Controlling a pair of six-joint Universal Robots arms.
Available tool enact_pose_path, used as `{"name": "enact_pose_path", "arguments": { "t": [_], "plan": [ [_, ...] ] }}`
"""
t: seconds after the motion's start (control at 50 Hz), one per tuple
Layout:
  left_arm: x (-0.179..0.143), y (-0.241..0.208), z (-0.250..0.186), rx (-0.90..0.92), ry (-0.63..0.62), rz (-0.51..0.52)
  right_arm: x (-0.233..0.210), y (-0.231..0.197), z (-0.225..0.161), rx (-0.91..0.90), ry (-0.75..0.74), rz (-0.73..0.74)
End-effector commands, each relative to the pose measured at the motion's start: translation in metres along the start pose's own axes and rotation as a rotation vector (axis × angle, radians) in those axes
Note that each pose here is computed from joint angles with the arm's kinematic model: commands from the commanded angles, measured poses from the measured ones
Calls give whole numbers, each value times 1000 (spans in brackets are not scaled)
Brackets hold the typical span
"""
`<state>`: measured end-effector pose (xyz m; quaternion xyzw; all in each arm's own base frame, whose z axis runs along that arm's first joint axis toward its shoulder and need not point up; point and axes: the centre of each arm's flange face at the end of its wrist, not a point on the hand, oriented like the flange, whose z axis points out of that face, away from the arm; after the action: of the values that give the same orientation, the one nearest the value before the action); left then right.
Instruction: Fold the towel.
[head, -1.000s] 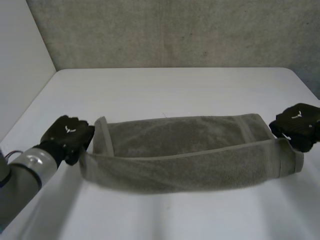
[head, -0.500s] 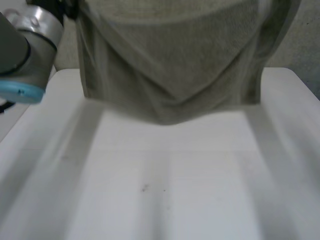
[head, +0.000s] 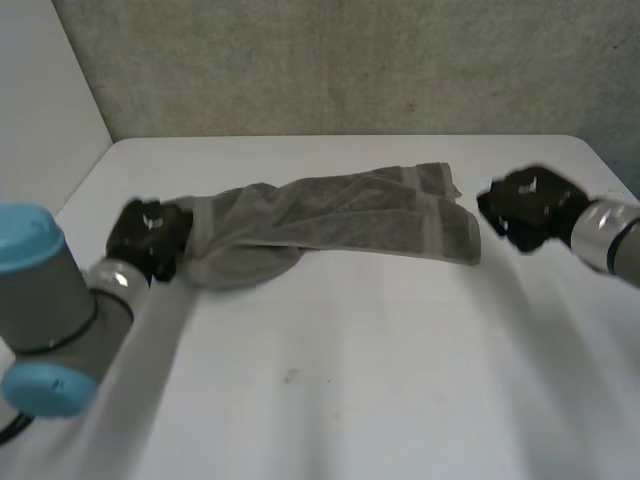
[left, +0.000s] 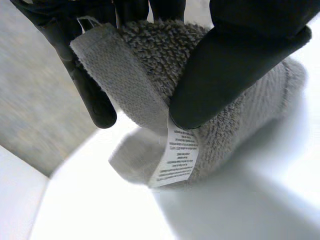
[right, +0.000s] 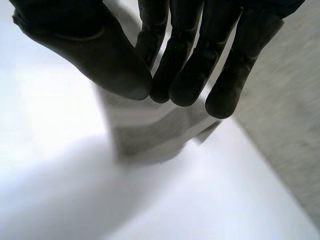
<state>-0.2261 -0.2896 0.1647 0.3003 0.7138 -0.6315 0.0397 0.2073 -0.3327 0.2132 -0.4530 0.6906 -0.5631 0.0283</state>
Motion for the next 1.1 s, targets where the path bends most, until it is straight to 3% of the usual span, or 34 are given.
{"name": "enact_pose_path", "arguments": {
  "t": [0.02,0.08,0.3,0.4,0.62,0.78,1.1],
  "plan": [
    [3,17,-19,-28,27,72,-14,25,-3,-59,-25,3],
    [2,7,-26,6,32,75,-11,26,-1,-48,-4,36],
    [-5,-42,-56,147,6,97,-10,20,-1,-10,23,373],
    [-15,-77,-80,261,-35,107,-31,4,-3,40,-21,465],
    [-16,-108,-109,369,-39,114,-94,-59,0,223,-168,521],
    [-18,-120,-119,404,-43,115,-131,-82,20,328,-154,513],
    [-25,-130,-122,434,-71,111,-179,-56,86,276,-131,517]
  ]
}}
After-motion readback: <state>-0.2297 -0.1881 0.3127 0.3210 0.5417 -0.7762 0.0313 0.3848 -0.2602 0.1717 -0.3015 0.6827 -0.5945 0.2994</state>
